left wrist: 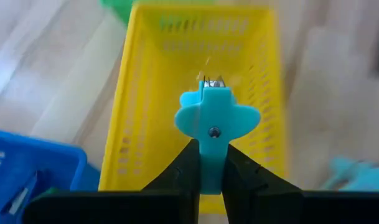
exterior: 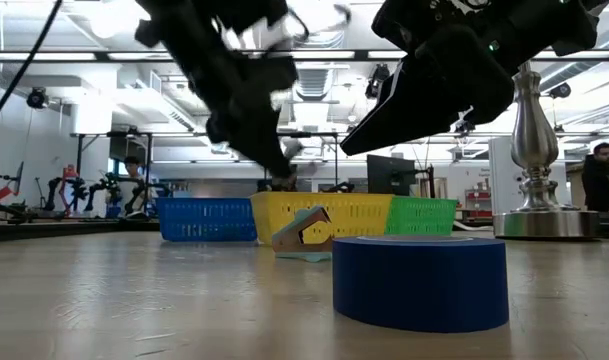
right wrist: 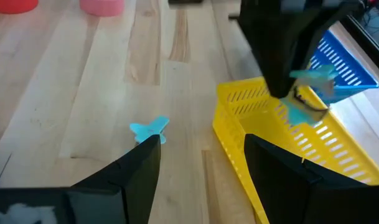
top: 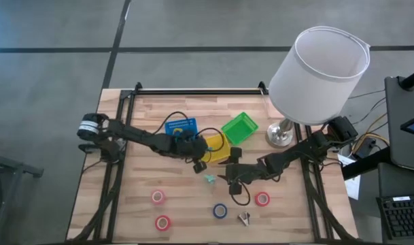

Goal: Pick and place Stapler, Stapler remover, tape
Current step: Put the left light blue staple remover into the yellow bin, then put the light blue staple remover into the yellow bin

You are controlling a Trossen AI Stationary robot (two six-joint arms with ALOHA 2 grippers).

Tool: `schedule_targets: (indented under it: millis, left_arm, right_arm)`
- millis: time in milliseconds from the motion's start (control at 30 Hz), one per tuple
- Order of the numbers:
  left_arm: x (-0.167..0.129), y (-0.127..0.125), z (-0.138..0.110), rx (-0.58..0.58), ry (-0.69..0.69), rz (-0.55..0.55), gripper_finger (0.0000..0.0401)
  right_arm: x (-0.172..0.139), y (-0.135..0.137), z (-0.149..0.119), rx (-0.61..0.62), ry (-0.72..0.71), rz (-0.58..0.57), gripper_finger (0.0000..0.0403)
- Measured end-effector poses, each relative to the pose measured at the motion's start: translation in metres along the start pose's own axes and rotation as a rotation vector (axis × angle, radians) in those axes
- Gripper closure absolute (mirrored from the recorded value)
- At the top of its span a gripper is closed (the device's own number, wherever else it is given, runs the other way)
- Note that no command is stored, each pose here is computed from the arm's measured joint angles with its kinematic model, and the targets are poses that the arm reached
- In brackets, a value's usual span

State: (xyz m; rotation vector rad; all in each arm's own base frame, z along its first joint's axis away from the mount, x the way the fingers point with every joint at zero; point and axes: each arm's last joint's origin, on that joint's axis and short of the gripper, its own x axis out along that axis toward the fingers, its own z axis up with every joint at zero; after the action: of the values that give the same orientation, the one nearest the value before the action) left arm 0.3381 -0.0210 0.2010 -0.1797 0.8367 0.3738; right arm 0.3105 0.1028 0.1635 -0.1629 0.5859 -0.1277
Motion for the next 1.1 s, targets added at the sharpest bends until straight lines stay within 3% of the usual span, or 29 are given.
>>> schedule_targets:
  millis: [200,467,633,867,1100]
  left_arm:
    - [0.03,0.014,-0.007,0.021,0.076,0.062,0.0353]
    - [0.043,0.023,-0.009,0.038,0.108,0.08,0.0351]
    - [0.042,0.022,-0.009,0.081,0.113,0.067,0.0334]
    - [0.039,0.02,-0.001,0.116,0.104,0.056,0.0271]
    - [0.007,0.011,0.017,0.14,0.094,0.021,0.0239]
  right_arm:
    - [0.0,0.0,-0.001,0.0,0.001,0.003,0.0177]
    - [0.0,0.001,-0.001,-0.001,0.004,0.029,0.0177]
    - [0.0,0.001,-0.001,-0.002,0.004,0.029,0.0177]
    - [0.0,0.001,-0.001,-0.005,0.005,0.029,0.0177]
    - [0.0,0.001,-0.002,-0.005,0.006,0.029,0.0177]
